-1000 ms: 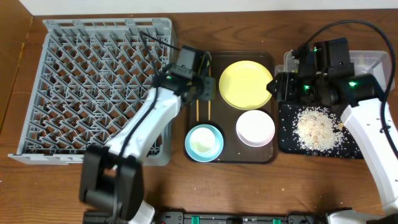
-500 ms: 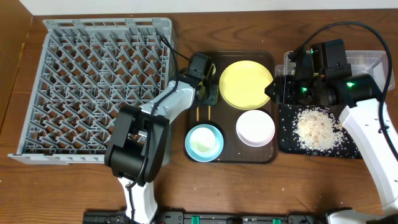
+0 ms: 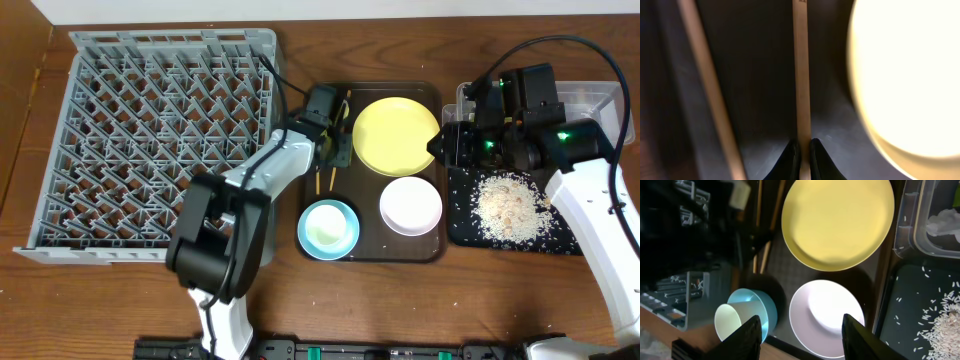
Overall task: Sort waste into correct bins and load items into the dishwasher
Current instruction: 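Grasp a chopstick with the left gripper and place it in the dish rack, then grasp the second chopstick with the left gripper and place it in the rack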
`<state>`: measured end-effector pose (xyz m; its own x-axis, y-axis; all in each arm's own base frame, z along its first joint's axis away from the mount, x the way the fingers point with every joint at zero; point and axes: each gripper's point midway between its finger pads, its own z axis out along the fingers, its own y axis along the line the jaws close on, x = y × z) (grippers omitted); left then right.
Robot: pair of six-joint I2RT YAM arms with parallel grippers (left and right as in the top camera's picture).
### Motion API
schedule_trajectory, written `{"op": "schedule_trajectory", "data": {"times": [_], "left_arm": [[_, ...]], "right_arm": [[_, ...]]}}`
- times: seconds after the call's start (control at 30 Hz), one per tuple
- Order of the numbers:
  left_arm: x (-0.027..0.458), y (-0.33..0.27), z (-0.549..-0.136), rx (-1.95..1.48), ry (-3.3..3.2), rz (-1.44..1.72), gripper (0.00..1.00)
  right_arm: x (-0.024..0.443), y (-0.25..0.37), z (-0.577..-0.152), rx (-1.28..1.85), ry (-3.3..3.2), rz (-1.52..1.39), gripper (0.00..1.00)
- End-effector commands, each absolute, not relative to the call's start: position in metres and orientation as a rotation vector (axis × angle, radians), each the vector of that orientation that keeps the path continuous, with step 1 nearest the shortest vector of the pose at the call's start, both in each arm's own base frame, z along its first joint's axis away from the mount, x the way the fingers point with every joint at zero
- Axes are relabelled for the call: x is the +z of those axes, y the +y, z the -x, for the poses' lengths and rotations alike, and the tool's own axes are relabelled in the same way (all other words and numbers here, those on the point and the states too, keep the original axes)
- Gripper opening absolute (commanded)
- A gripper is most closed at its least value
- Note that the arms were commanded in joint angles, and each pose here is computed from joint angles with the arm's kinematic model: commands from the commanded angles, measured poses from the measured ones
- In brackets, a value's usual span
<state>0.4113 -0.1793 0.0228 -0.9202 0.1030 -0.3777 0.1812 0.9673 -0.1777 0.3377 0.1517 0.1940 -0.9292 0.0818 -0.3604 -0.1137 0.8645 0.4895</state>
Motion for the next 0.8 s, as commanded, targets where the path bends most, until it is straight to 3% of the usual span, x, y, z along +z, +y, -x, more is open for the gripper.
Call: {"op": "schedule_trajectory", "data": {"times": [0.0,0.3,0.5,0.77], "left_arm": [[0.08,-0.174,-0.422,-0.298,2.616,-0.186,0.08],[0.161,-0.093,-0.409,0.049,2.491,-0.05,0.08],[0.142,-0.021,-0.392,0.261,2.602,0.084,0.08],[0.126,-0.018,-0.391,0.25,2.656,-0.019,0.08]], "right_arm": [[0.2,0.156,-0.337,0.742,2.649,0.057,0.49],[0.199,0.155,-0.335,0.741,2.661,0.054,0.49],[0.199,0.155,-0.335,0.736,2.66,0.052,0.49],[0.199,0.155,-0.335,0.736,2.66,0.053,0.49]]}}
